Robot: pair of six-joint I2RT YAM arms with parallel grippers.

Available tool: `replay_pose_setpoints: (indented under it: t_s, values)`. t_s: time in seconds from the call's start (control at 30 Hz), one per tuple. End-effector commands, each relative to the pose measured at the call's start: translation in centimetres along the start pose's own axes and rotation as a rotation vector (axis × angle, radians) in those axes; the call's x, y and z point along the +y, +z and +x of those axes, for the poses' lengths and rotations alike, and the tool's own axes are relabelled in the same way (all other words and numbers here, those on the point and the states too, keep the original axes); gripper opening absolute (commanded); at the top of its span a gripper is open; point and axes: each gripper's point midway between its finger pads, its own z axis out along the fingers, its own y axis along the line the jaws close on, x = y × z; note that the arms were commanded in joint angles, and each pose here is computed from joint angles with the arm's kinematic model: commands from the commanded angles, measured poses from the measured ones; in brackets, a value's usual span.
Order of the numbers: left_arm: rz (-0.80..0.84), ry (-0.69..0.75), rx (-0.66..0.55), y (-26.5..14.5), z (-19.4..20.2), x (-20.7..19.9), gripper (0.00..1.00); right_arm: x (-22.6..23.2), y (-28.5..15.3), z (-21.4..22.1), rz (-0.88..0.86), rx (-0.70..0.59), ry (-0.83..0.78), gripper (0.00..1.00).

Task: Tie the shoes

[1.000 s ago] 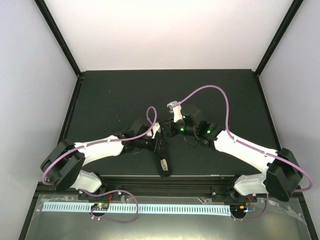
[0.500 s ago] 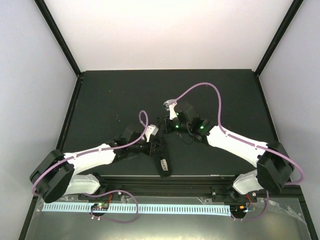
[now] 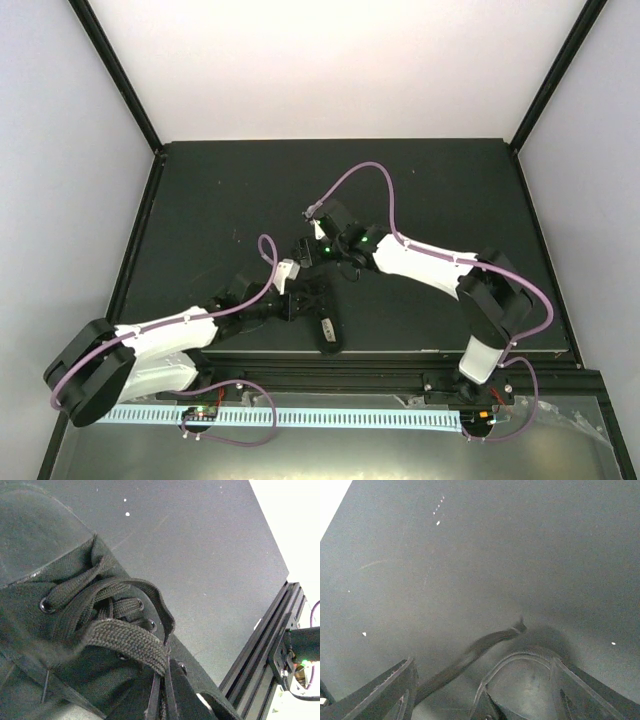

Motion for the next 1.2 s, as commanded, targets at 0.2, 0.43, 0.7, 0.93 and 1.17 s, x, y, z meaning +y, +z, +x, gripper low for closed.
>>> replay_pose_setpoints:
  t_s: [0.2, 0.43, 0.7, 0.93, 1.17]
  values:
    - [0.039, 0.004, -0.138, -1.1, -2.2, -0.9, 0.01, -0.2, -6.1, 0.6, 0.016, -0.052, -0.019, 0.71]
    - [0.045, -0.007, -0.141, -1.2, -1.7, -0.6, 0.01, -0.7, -4.8, 6.4, -0.071, 0.078, -0.017, 0.52]
    - [0.048, -0.012, -0.124, -1.0, -1.4, -0.5, 0.02, -0.6, -2.7, 6.7, -0.069, 0.123, -0.029, 0.5]
    - [0.052, -0.013, -0.12, -1.0, -1.4, -0.6, 0.01, -1.8, -0.9, 7.4, 0.018, 0.159, -0.053, 0.39]
    - [0.057, -0.013, -0.12, -1.0, -1.4, -0.7, 0.02, -1.9, -0.2, 7.7, 0.028, 0.175, -0.061, 0.23]
